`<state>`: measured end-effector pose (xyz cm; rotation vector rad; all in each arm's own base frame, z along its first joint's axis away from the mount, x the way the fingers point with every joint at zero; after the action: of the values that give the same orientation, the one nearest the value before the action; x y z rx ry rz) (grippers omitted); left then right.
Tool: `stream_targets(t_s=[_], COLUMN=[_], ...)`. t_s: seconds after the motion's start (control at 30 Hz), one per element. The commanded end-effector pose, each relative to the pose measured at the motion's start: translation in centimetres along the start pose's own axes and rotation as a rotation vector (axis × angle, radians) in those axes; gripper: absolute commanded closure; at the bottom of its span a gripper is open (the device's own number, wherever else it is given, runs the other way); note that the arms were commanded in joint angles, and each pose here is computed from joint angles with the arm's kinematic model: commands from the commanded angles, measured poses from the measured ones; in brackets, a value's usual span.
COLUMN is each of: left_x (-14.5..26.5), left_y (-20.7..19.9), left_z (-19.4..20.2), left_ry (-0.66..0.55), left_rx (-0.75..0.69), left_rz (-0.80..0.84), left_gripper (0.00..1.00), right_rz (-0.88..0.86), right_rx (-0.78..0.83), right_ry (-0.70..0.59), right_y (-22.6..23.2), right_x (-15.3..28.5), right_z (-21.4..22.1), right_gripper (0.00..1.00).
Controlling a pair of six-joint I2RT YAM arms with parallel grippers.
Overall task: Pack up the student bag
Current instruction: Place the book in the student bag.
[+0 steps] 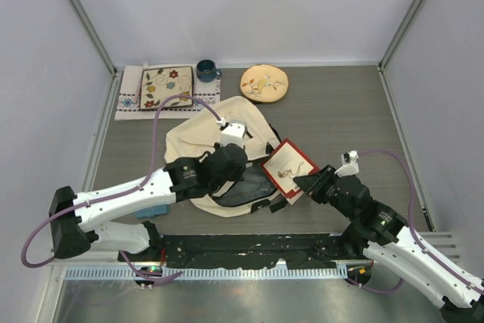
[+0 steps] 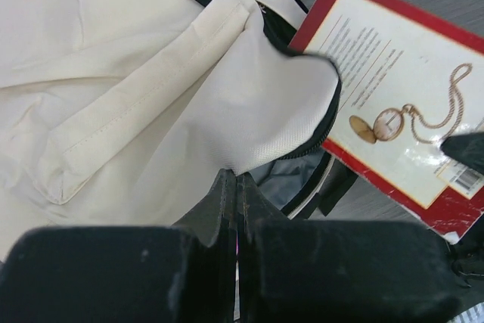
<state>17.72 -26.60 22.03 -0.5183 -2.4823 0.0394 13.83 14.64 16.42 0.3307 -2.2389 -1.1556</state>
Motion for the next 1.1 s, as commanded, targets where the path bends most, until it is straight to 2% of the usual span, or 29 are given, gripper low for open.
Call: stream_targets(t_s=[0.0, 0.17, 0.4, 0.43, 0.53, 0.67, 1.07], left_x=[1.8, 3.2, 4.2, 4.3, 4.6, 5.1, 6.3], left_y=[0.1, 0.1, -1.1, -1.2, -1.8, -2.8, -3.6], left_z=[-3.0, -5.0, -6.6, -6.8, -7.4, -8.3, -9.3], left_ry=[-0.099, -0.17, -0.206, -0.208, -0.215, -0.231, -0.257], left_rx=[0.101, 0.161, 0.187, 0.184, 0.185, 0.196, 0.206], left_rz=[0.014, 0.05, 0.129, 0.139, 0.167, 0.226, 0.288], left_gripper=[1.0, 1.0, 1.0, 1.0, 1.0, 1.0, 1.0], right_rz=[-0.198, -0.188, -0.307, -0.344, -0.454, -0.444, -0.522], right_rx=[-0.087, -0.083, -0.142, -0.155, -0.213, -0.221, -0.256], right_ry=[0.036, 0.001, 0.126, 0.173, 0.208, 0.241, 0.221], right_y=[4.0, 4.2, 6.0, 6.5, 8.1, 8.0, 10.1], right_x=[1.2, 2.9, 2.8, 3.0, 2.8, 1.9, -0.3], right_z=[-0.3, -1.4, 0.4, 1.0, 1.3, 2.0, 1.7], right_gripper=[0.99, 0.99, 0.99, 0.99, 0.99, 0.99, 0.99])
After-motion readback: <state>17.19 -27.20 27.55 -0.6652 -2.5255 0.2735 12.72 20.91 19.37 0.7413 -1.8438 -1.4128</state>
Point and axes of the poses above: each gripper's point midway between its finger pads, its own x axis back along the fingers, its own y axis along the line the jaws close on, z = x × y, the point moved 4 cm from there along x, back along the fingers, and after that the axes turned 1 degree about -x, right-handed, at the moved point
